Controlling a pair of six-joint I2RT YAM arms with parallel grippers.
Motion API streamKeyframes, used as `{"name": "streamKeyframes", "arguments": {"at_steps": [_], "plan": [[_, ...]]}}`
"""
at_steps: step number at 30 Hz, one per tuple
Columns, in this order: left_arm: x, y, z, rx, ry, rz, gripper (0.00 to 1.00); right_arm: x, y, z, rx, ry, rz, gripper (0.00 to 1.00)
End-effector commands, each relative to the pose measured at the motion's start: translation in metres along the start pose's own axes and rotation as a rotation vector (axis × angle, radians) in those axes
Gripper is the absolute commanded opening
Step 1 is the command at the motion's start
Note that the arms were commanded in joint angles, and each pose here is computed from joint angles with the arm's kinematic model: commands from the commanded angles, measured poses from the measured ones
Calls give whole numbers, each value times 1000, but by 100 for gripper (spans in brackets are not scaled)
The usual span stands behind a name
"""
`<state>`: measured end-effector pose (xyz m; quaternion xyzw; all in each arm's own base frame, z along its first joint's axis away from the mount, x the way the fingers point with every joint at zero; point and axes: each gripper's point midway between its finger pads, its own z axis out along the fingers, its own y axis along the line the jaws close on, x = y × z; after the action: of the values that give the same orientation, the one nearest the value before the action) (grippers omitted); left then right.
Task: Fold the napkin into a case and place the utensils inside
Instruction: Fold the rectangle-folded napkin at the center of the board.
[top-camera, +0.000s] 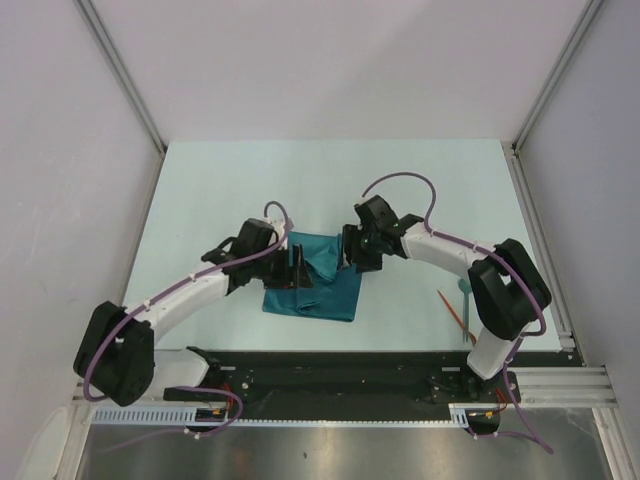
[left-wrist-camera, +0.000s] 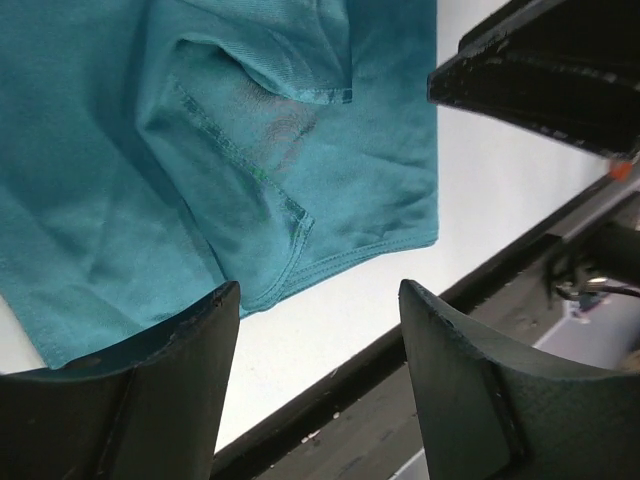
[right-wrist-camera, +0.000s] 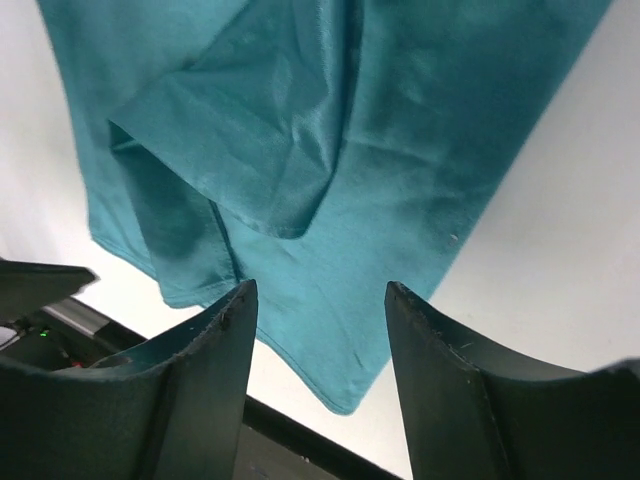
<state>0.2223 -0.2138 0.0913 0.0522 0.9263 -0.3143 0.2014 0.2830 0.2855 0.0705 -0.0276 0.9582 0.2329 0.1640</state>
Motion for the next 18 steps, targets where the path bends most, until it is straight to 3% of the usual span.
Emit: {"name": "streamKeyframes", "arguments": {"at_steps": [1, 5, 8, 12, 18], "plan": [[-11, 4, 9, -123, -35, 84, 70, -24, 21, 1, -136, -74, 14, 57], [2, 0, 19, -191, -7, 173, 69, -26, 21, 7, -167, -69, 31, 57], [7, -1, 20, -248, -20, 245, 62, -24, 18, 13, -169, -56, 42, 57], [9, 0, 21, -317, -47, 334, 70, -20, 18, 19, -198, -30, 64, 57], [25, 16, 38, -369, 33, 313, 73, -18, 17, 29, -228, -18, 81, 59]]}}
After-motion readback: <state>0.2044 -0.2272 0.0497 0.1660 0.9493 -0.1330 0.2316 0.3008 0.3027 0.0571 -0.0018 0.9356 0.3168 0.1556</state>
